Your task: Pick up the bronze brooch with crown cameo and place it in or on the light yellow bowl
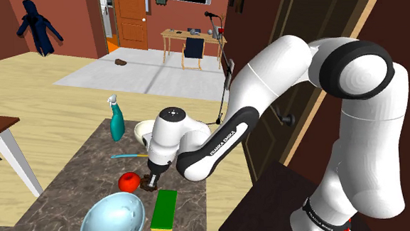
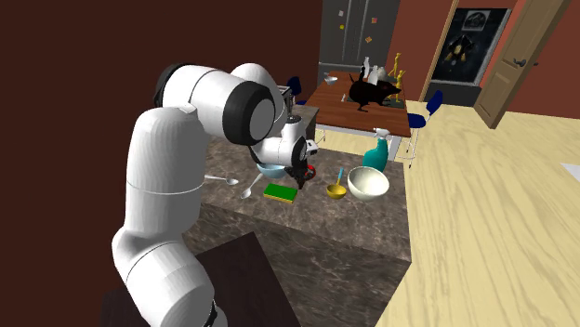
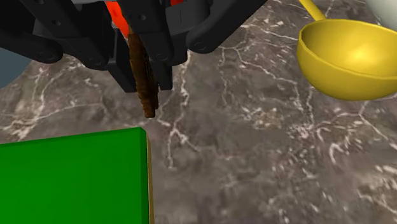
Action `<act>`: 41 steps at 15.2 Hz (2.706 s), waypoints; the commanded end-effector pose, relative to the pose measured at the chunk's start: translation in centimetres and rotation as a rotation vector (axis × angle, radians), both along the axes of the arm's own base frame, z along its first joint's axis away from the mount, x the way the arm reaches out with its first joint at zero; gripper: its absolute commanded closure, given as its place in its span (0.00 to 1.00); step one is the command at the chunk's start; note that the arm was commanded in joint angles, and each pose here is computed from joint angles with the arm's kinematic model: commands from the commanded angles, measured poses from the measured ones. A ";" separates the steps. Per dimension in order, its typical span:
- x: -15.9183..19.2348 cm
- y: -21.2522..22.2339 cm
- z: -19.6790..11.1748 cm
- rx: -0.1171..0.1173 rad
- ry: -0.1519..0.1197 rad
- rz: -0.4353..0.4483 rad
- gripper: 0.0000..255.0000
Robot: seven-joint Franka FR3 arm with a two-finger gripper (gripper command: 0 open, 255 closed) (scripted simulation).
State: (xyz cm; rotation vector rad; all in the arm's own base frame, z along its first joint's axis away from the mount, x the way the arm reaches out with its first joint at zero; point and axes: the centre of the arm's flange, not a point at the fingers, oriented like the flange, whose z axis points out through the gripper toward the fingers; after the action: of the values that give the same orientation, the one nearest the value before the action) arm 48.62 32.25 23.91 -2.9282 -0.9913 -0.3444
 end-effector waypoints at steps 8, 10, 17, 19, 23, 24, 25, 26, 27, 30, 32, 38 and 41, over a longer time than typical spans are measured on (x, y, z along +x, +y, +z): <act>0.0 0.0 0.5 0.000 0.000 0.000 1.00; 0.0 0.0 1.6 0.000 0.000 0.000 1.00; 0.0 0.0 5.3 0.000 0.000 0.000 1.00; 0.0 0.0 6.3 0.000 0.000 0.000 1.00; 0.0 0.0 8.4 0.000 0.000 0.000 1.00; 0.0 0.0 9.0 0.000 0.000 0.000 1.00; 0.0 0.0 9.5 0.000 0.000 0.000 1.00; 0.0 0.0 10.0 0.000 0.000 0.000 1.00; 0.0 0.0 10.6 0.000 0.000 0.000 1.00; 0.0 0.0 12.1 0.000 0.000 0.000 1.00; 0.0 0.0 13.2 0.000 0.000 0.000 1.00; 0.0 0.0 16.4 0.000 0.000 0.000 1.00; 1.1 -0.8 17.2 0.000 0.000 0.000 1.00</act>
State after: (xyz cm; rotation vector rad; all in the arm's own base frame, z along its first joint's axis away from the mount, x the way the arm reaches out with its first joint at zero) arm 49.16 31.94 40.96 -2.9280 -0.9914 -0.3453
